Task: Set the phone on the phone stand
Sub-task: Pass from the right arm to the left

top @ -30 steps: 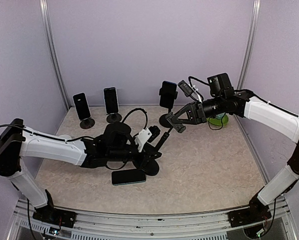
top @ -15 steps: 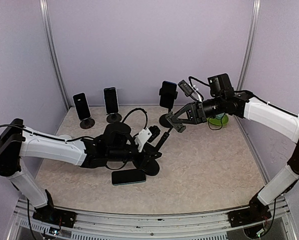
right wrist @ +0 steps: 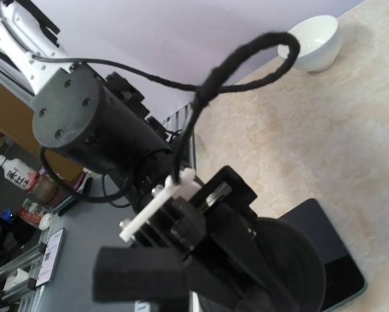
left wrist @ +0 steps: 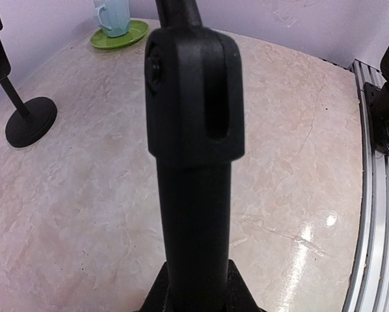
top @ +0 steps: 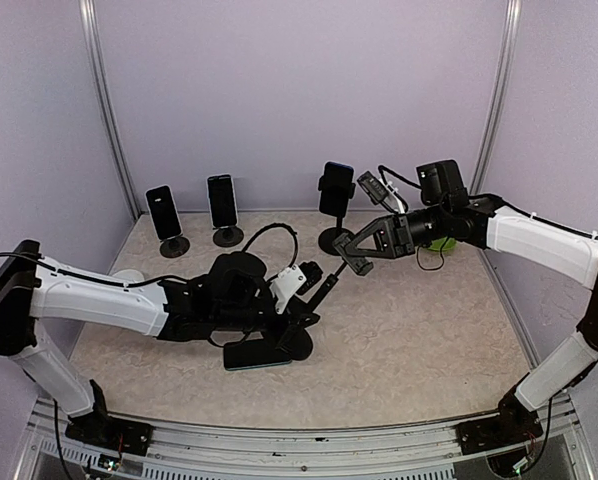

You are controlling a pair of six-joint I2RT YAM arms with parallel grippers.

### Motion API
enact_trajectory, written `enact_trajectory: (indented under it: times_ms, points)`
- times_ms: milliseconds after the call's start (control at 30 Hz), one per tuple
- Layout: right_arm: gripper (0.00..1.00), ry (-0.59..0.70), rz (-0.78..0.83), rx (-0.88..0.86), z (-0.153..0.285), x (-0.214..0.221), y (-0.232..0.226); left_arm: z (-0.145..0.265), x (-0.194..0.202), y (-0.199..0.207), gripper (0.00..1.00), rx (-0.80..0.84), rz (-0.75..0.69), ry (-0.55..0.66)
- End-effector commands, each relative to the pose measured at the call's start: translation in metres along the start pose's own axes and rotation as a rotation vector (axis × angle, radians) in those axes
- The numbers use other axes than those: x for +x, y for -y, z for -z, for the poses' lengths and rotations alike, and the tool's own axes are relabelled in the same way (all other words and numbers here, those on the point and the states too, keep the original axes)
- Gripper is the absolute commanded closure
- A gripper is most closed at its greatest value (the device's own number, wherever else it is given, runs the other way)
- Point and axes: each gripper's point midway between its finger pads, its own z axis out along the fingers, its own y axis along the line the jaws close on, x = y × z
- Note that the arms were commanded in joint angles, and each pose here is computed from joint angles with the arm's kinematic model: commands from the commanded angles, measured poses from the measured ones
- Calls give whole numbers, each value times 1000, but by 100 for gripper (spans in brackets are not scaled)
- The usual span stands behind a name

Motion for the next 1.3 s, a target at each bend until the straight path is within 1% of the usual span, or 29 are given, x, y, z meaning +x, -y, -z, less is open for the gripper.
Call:
enact_trajectory:
  times_ms: [0, 133, 400, 433, 500, 567, 633, 767, 867, 900, 1067, 1200, 1267]
  points:
    - [100, -25, -42, -27, 4, 10, -10, 18, -45, 10, 100, -13, -119, 123]
    - [100, -59, -83, 6, 4, 20, -3, 16, -45, 7, 100, -43, -144, 100]
    - [100, -123, -100, 113, 10, 27, 5, 15, -41, 5, 100, -62, -170, 80]
    - [98, -122, -93, 107, 10, 26, 3, 15, -41, 5, 100, -63, -169, 80]
    - [79, -105, -63, 90, 11, 20, -4, 14, -41, 4, 100, -68, -161, 83]
    - [58, -78, -12, 120, 15, 11, -8, 12, -41, 1, 100, -81, -138, 84]
    - [45, -45, 51, 156, 21, 1, -15, 9, -40, 0, 100, -86, -114, 79]
    - [24, 8, 166, 283, 38, -22, -22, 3, -40, -2, 100, -94, -66, 70]
    - [15, 30, 218, 391, 49, -28, -19, 1, -41, -7, 100, -109, -33, 65]
    - [14, 31, 234, 420, 50, -28, -17, 1, -41, -10, 100, -122, -22, 64]
    - [13, 2, 347, 565, 43, -19, -10, -2, -43, -24, 100, -171, 44, 51]
    - [13, -78, 455, 697, 21, -12, -4, -6, -43, -32, 100, -190, 88, 28]
    - [13, -107, 473, 757, 16, -12, 3, -7, -44, -31, 100, -187, 93, 21]
